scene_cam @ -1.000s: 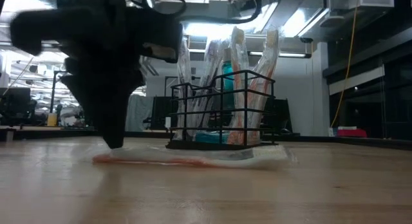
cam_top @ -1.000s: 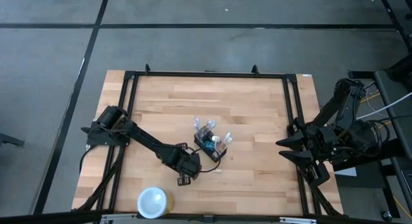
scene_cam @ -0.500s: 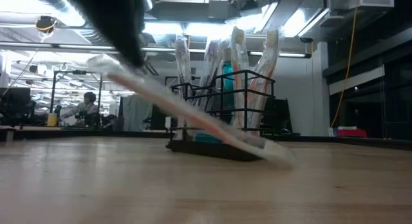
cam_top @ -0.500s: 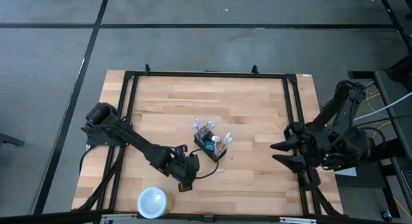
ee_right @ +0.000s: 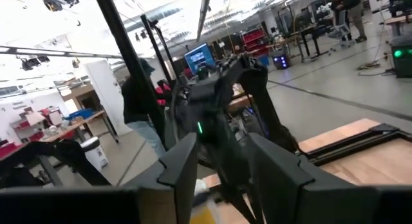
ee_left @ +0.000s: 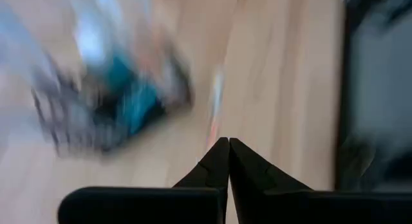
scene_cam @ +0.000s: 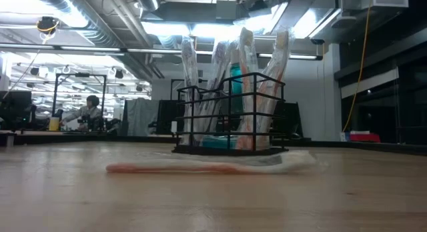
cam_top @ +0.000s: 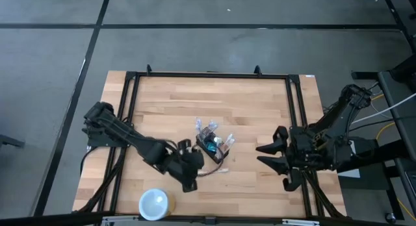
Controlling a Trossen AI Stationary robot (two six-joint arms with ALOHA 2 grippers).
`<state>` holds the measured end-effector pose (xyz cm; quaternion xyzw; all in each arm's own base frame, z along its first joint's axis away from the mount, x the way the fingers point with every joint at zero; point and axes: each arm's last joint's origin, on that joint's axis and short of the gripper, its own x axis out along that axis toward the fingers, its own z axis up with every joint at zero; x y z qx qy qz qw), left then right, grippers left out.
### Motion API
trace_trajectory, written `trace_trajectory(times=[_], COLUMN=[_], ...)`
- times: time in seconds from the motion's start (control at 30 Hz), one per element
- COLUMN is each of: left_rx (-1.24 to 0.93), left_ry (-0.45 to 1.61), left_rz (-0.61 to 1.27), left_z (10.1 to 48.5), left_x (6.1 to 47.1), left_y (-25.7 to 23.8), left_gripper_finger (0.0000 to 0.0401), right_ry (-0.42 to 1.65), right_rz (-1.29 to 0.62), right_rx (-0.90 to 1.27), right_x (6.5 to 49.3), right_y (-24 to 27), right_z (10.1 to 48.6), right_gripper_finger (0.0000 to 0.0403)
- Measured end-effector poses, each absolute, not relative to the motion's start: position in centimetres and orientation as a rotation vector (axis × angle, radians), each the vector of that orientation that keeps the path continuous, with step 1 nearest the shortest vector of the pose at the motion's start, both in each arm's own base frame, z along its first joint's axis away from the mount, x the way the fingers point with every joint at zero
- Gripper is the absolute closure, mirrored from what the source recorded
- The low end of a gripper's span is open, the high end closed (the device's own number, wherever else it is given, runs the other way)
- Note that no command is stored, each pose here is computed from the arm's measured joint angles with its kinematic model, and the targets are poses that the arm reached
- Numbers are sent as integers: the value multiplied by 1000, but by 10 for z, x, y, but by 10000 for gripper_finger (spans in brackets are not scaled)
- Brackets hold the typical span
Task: Pick & Place toothbrushing station
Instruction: Put the orange toothbrush into the wire organizer
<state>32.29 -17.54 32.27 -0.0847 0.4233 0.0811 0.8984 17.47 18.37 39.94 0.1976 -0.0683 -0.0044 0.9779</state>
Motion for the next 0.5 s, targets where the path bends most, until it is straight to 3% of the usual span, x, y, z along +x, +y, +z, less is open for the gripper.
trace_trajectory(times=[0.2, 0.5], left_rx=[-165, -178], left_ry=[1263, 1216], left_rz=[202, 179], left_z=[252, 191], left_x=[329, 349], left_y=[-179, -184], left_gripper_finger=[334, 183], right_ry=[-152, -159], right_rz=[-2, 18], right_rx=[423, 470], right_x=[174, 174], right_y=[184, 184], right_z=[401, 402], right_gripper_finger=[263, 263])
